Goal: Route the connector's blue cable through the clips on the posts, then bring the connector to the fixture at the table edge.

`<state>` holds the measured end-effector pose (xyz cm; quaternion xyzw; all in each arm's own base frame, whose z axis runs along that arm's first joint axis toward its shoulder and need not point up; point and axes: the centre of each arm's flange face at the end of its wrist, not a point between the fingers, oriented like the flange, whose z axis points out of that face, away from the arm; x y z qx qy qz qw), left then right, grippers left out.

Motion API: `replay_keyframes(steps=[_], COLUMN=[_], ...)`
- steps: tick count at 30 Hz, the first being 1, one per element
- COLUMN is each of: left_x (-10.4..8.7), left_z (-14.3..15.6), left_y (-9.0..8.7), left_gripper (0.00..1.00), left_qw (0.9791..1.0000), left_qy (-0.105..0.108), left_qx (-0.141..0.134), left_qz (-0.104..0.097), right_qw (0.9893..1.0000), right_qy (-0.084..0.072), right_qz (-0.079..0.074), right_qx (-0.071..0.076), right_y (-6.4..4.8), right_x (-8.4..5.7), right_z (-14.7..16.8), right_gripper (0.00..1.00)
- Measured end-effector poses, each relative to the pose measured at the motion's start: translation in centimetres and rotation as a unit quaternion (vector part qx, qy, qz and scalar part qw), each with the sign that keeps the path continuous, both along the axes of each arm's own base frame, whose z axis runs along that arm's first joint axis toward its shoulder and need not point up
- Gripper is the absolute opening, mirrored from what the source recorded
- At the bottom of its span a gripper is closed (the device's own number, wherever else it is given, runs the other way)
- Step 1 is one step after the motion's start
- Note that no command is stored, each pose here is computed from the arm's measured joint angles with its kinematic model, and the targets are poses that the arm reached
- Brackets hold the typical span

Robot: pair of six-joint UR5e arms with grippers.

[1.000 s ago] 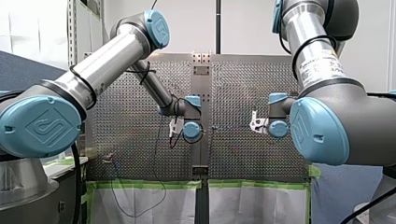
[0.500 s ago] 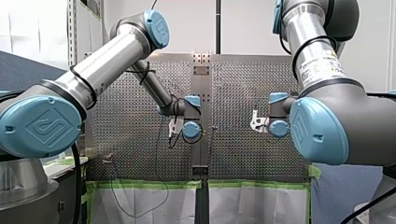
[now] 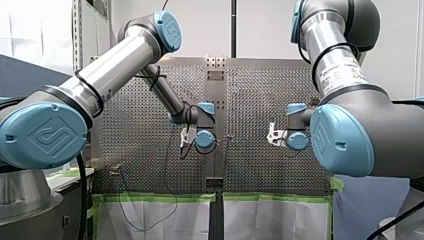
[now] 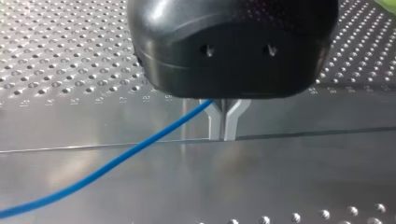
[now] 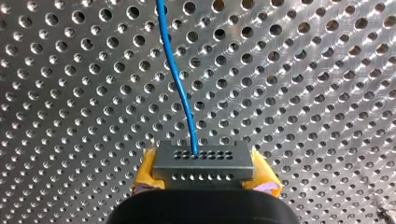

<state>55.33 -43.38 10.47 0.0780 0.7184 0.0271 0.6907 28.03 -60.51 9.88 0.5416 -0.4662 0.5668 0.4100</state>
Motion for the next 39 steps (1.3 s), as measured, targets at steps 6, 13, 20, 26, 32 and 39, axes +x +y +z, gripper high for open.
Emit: replay_keyframes(steps=[6,13,20,26,32,39], left_x=[-0.1,-0.2,-0.2,-0.2,-0.2,-0.5], left_z=[0.0,0.0,-0.1,-0.1,-0.1,-0.1], left_y=[-0.1,-0.2,-0.1,0.0,0.1,-0.4], left_gripper=[0.07,0.07,0.07,0.07,0.12,0.59], left_qw=[1.0000,1.0000,1.0000,1.0000,0.9999,0.9999], left_qy=[0.001,0.002,0.005,0.008,0.008,0.007], left_qx=[0.001,0.001,0.003,0.005,0.005,0.010], left_qz=[-0.001,-0.002,-0.002,-0.001,-0.001,-0.007], right_qw=[1.0000,0.9998,0.9988,0.9974,0.9972,0.9979], right_qy=[-0.001,-0.004,-0.014,-0.018,-0.020,-0.021], right_qz=[0.005,0.018,0.047,0.070,0.071,0.062], right_qx=[-0.002,-0.004,-0.007,-0.007,-0.007,-0.004], right_y=[-0.5,-0.7,-1.0,-0.9,-1.1,-1.1], right_x=[0.0,0.3,0.9,1.6,1.6,1.6], right_z=[0.3,0.4,0.9,1.0,1.1,1.1], right_gripper=[0.00,0.00,0.00,0.00,0.00,0.00])
